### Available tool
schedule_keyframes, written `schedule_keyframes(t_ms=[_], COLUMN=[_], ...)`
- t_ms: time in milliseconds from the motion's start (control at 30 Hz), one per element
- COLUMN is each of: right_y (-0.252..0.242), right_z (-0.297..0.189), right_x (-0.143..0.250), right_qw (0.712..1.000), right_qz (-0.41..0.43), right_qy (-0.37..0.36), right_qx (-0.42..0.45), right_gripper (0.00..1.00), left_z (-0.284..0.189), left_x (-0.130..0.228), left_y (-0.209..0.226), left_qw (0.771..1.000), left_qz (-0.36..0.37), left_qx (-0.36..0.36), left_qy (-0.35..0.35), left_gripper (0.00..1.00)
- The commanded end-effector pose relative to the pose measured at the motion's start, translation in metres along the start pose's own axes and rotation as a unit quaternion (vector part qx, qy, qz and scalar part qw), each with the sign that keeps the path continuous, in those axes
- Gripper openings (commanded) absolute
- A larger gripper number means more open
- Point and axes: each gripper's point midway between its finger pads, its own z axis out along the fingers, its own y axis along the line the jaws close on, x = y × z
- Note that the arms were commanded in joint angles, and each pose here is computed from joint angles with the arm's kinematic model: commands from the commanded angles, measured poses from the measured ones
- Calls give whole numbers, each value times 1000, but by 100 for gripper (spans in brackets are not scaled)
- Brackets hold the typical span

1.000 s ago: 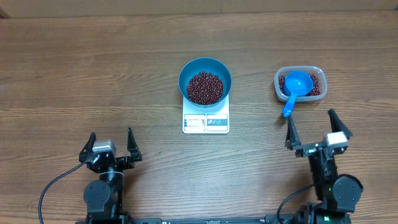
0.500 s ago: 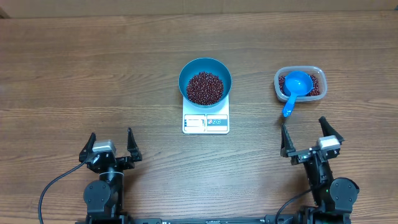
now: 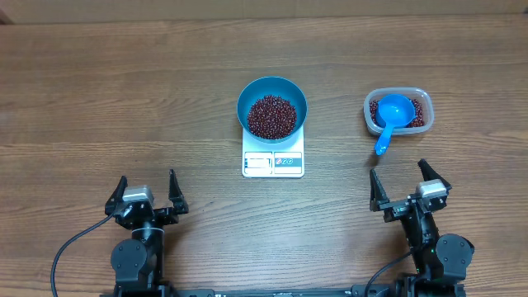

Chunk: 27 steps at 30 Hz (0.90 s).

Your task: Scoop item into bowl and weigh 150g on scale

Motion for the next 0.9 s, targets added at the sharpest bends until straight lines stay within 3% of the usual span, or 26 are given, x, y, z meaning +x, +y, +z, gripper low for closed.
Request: schedule_keyframes(t_ms=[0, 633, 867], right_y=[1, 2, 8], right_z=[0, 0, 0], right_x=[2, 2, 1], right_qw=[1000, 1000, 999], right_qz=[1, 0, -42], right_qy=[-1, -2, -4], right_qx=[0, -4, -22], right_gripper=[100, 100, 100], left_z=[0, 0, 0], left_x=[-1, -1, -1], left_y=[1, 1, 1], left_qw=[1000, 1000, 1000], left_qz=[7, 7, 7], left_qx=[-1, -1, -1], left_qy=[-4, -4, -4], left_gripper=[100, 100, 99])
